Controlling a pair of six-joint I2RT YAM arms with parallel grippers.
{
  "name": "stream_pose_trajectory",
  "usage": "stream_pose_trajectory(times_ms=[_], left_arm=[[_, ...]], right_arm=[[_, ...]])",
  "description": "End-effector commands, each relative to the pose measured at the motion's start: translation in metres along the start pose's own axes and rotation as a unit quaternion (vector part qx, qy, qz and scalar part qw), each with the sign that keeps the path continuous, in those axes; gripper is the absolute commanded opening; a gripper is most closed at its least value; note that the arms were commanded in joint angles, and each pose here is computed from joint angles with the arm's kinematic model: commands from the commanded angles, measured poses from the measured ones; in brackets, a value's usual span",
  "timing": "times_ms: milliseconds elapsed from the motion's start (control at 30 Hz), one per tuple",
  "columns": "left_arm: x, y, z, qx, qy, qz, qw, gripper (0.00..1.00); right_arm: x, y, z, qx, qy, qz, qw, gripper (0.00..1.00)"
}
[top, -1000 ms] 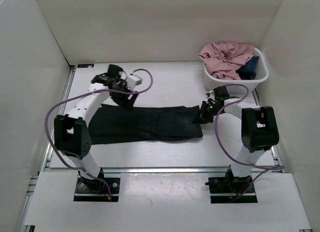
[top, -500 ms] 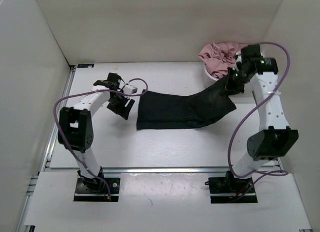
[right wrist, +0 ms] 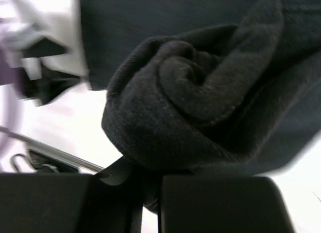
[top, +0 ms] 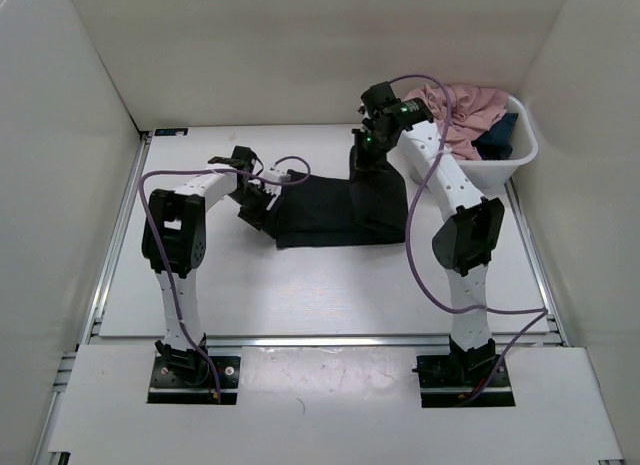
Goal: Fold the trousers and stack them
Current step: Fold the trousers
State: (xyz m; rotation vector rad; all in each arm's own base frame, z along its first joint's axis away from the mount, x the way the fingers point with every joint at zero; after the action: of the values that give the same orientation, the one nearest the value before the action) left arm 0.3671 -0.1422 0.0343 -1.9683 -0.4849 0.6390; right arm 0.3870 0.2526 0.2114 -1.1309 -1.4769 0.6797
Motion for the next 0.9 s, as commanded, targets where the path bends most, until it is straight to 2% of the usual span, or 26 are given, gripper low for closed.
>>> stream_pose_trajectory(times_ms=[0, 133, 333, 433, 667, 767, 800, 833, 867], left_arm=[[0.004, 0.008, -0.016, -0.020, 0.016, 0.006, 1.000, 0.69], [0.006, 0.016, -0.010, -0.014, 0.017, 0.010, 1.000, 0.65], [0.008, 0.020, -0.013, -0.021, 0.019, 0.011, 1.000, 0.65], [0.004, 0.018, -0.008, -0.024, 0.013, 0.022, 0.999, 0.67], [0.029, -0.038, 0.010, -0.066, -0.044, -0.027, 0.996, 0.71], [0.048, -0.059, 0.019, -0.069, -0.058, -0.068, 0.994, 0.74], [0.054, -0.062, 0.024, -0.064, -0.065, -0.079, 0.993, 0.74], [0.058, -0.068, 0.027, -0.064, -0.069, -0.091, 0.991, 0.75], [0.068, -0.073, 0.039, -0.053, -0.090, -0.107, 0.989, 0.75]], right_arm=[[0.098, -0.040, -0.020, -0.084, -0.039, -0.186, 0.978, 0.00], [0.146, -0.033, -0.015, -0.058, -0.035, -0.278, 0.958, 0.00], [0.153, 0.030, 0.014, 0.024, -0.004, -0.263, 0.964, 0.00], [0.149, 0.055, 0.012, 0.026, 0.011, -0.257, 0.966, 0.00], [0.146, 0.095, 0.013, 0.036, 0.035, -0.242, 0.969, 0.00], [0.151, 0.114, 0.011, 0.033, 0.049, -0.245, 0.968, 0.15], [0.157, 0.118, 0.017, 0.043, 0.047, -0.254, 0.965, 0.37], [0.155, 0.128, 0.019, 0.051, 0.046, -0.256, 0.964, 0.50], [0.162, 0.133, 0.027, 0.063, 0.045, -0.263, 0.962, 0.57]])
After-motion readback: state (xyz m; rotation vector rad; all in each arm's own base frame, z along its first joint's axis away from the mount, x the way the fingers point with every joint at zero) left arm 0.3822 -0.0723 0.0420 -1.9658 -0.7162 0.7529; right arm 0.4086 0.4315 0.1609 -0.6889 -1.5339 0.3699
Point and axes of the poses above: each gripper's point midway between its finger pads, its own y axis out along the fingers, its own x axis along the line the jaws close on, z = x × y, the point moved 1 cm from there along -y, back along the fingers, and after that the axes turned 13 degrees about y, right-handed, at the moved point
